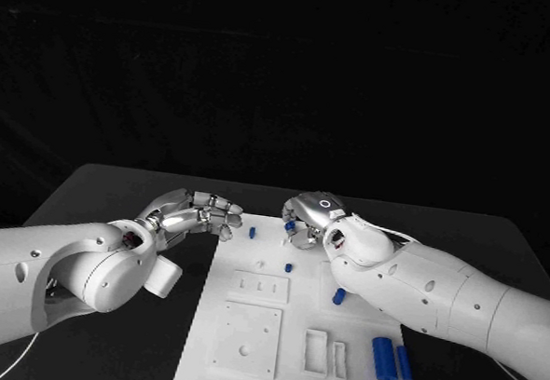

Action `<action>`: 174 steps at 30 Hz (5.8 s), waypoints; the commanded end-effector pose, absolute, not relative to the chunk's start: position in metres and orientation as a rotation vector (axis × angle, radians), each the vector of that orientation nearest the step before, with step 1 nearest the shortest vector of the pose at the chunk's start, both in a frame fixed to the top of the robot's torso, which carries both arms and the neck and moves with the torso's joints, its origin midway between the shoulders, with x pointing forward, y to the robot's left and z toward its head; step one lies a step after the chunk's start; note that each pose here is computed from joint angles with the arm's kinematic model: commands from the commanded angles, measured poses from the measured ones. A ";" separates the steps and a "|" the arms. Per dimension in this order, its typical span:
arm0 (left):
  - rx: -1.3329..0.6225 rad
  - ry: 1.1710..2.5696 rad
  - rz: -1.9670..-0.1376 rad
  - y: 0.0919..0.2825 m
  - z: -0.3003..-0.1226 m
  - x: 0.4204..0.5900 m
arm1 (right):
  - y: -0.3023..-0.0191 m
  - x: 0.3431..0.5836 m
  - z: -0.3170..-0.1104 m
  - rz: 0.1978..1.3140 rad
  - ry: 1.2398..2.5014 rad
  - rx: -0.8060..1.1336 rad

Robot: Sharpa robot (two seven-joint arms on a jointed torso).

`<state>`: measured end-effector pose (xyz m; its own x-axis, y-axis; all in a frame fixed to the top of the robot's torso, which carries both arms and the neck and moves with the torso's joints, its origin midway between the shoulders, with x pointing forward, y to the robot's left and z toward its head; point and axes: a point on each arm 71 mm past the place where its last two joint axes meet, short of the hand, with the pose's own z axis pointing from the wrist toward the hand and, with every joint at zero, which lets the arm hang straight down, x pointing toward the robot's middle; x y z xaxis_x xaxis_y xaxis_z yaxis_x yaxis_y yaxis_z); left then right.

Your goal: Assemble the parts on the task board

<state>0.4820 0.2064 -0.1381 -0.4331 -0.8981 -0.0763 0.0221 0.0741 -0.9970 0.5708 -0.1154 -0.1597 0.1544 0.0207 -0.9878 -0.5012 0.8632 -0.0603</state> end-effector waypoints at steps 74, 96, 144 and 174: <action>-0.817 1.576 -1.491 0.218 -0.138 0.489 | -0.214 0.591 -0.147 0.376 1.645 -0.224; -0.821 1.581 -1.484 0.219 -0.138 0.490 | -0.215 0.590 -0.157 0.369 1.713 -0.233; -0.828 1.587 -1.475 0.219 -0.139 0.490 | -0.194 0.574 -0.150 0.319 1.502 -0.340; -0.827 1.584 -1.477 0.218 -0.138 0.489 | -0.113 0.536 -0.125 0.496 1.341 -0.434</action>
<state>0.4892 0.2198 -0.1402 -0.4603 -0.8800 -0.1169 0.0469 0.1074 -0.9931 0.5364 -0.1164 -0.1260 0.1376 0.0936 -0.9861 -0.5691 0.8223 -0.0014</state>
